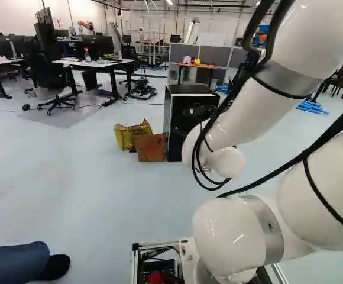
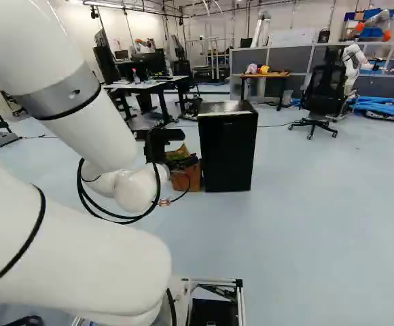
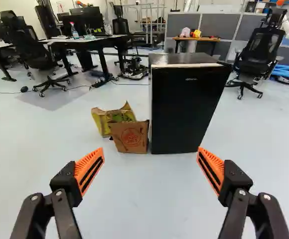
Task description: Grab a drink from the fridge
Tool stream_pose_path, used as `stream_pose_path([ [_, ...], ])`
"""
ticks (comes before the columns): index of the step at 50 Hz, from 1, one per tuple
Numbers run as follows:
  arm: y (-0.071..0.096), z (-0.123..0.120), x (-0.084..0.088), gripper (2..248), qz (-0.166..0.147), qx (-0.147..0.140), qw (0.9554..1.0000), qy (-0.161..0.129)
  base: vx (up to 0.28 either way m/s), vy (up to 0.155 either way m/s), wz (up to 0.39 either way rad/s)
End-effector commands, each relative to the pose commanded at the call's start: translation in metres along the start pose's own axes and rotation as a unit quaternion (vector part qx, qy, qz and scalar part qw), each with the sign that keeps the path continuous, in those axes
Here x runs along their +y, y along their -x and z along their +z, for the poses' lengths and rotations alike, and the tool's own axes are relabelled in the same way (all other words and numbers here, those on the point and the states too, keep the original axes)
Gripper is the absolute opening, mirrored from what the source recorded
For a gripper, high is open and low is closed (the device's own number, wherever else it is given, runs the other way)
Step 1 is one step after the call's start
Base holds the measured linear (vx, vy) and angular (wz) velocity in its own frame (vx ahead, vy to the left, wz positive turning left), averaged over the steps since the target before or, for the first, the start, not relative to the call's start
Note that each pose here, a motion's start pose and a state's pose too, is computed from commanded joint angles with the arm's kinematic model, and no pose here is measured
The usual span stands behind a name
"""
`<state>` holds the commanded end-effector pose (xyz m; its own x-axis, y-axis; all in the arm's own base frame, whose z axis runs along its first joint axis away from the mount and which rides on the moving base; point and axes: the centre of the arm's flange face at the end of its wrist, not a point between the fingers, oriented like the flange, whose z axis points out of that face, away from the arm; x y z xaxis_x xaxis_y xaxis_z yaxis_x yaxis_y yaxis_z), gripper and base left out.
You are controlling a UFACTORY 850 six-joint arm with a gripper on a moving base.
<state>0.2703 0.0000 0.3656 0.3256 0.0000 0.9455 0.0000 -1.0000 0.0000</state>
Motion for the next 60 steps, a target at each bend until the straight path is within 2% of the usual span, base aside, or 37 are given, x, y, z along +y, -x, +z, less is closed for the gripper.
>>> stream_pose_path([
  [60,0.0,0.0,0.0,247,0.0,0.0,1.0,0.0,0.156,0.0,0.001],
])
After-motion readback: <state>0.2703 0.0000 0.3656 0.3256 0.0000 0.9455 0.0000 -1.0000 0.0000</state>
